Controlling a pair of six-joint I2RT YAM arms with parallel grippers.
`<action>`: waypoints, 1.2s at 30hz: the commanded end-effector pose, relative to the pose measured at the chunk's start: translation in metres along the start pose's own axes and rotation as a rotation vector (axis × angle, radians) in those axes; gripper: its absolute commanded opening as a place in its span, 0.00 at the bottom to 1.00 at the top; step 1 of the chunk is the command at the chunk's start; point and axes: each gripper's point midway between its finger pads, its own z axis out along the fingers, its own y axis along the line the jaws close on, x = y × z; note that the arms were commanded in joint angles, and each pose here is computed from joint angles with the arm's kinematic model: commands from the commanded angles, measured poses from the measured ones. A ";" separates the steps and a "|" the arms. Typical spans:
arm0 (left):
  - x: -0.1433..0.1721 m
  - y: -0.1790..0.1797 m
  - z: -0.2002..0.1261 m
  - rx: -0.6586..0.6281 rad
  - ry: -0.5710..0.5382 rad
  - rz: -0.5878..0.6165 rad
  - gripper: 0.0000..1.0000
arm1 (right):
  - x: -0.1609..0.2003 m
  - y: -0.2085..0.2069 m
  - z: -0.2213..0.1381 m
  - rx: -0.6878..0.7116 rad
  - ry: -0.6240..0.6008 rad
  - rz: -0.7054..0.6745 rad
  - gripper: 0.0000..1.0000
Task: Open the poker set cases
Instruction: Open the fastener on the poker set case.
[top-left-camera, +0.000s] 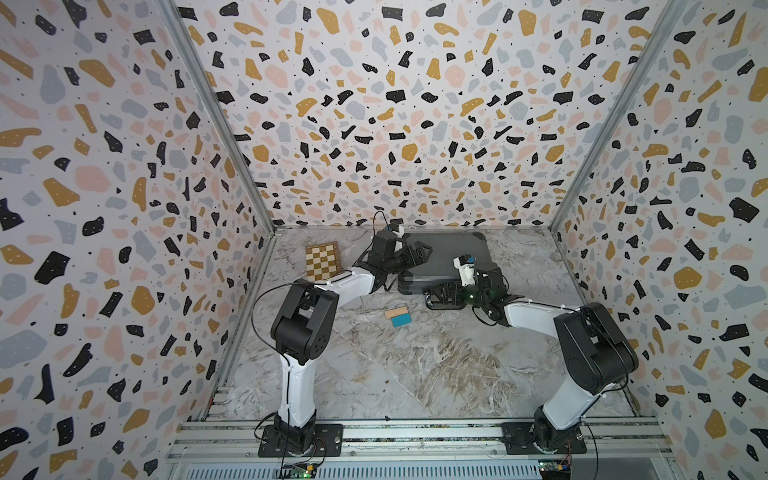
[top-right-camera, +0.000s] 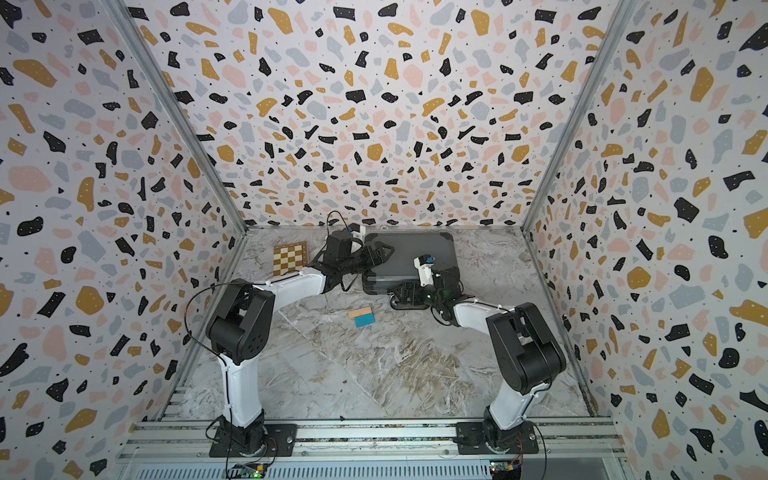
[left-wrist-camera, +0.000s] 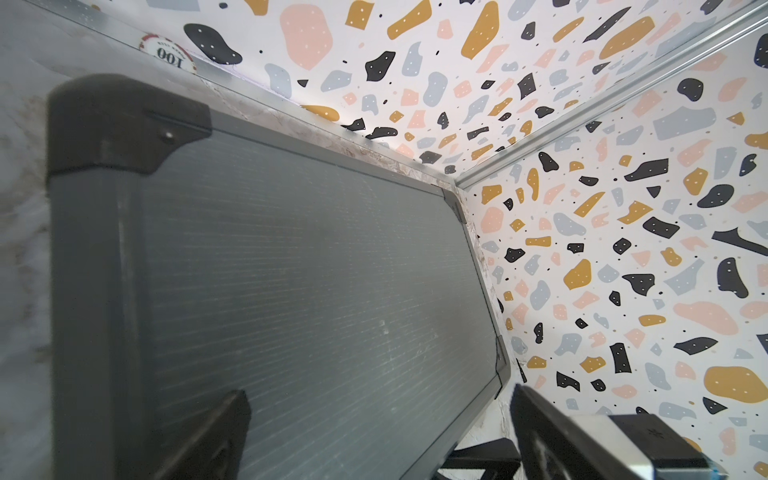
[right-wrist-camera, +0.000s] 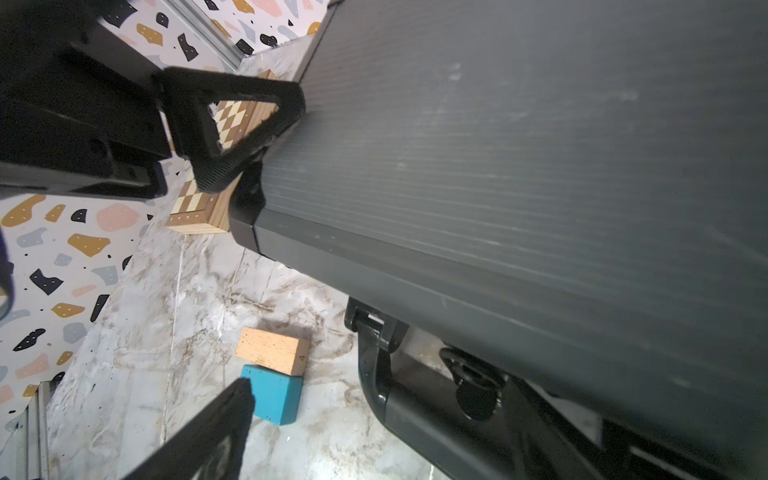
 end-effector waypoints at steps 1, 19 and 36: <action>0.081 0.083 -0.001 -0.246 0.227 -0.146 0.99 | -0.024 0.038 -0.008 -0.109 -0.079 -0.098 0.95; 0.076 0.085 -0.006 -0.263 0.232 -0.122 0.99 | 0.002 -0.027 -0.015 0.230 -0.026 -0.154 0.98; 0.083 0.093 -0.004 -0.272 0.240 -0.133 0.99 | -0.014 0.000 0.022 0.039 -0.044 -0.060 0.98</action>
